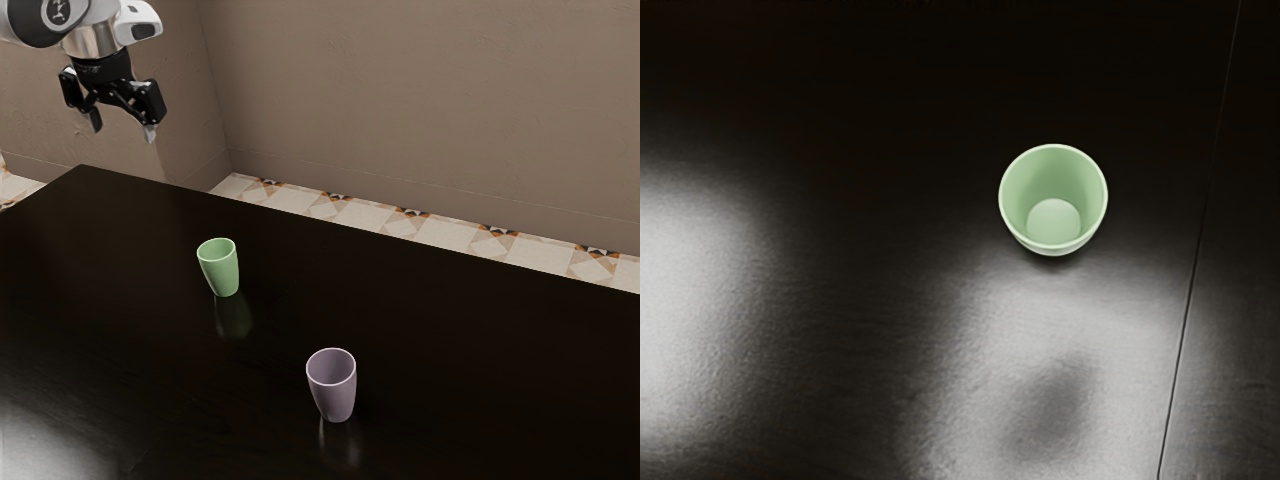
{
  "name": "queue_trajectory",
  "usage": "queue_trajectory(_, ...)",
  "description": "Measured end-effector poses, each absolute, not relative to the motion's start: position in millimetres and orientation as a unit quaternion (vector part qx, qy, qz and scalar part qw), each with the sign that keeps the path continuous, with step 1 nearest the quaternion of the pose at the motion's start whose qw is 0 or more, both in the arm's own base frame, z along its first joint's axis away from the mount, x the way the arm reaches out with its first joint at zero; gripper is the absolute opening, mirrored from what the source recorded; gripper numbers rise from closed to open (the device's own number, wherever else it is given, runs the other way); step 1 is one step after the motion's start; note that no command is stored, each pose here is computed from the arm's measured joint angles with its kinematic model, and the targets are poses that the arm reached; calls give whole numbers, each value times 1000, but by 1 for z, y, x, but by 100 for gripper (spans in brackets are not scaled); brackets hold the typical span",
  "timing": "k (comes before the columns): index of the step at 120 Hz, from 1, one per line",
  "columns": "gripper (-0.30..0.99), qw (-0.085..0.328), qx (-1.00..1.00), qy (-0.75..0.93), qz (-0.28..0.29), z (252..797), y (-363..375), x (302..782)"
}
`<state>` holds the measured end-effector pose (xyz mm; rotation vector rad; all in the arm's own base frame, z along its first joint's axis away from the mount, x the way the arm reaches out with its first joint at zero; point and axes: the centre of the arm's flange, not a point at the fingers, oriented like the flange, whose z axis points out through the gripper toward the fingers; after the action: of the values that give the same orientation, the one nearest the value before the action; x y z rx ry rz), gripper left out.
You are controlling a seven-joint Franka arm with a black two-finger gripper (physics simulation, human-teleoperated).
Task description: Place the left cup onto the right cup
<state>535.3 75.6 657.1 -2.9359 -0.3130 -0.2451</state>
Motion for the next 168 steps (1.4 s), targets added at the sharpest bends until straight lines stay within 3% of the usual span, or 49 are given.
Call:
queue_trajectory(32,69,97,-989,-85,-77,644,73,553)
queue_trajectory(77,69,49,-996,-74,1,506,49,633)
queue_trajectory(127,69,12,-993,-117,31,382,83,668)
queue_trajectory(168,69,7,-995,-99,-8,350,65,702)
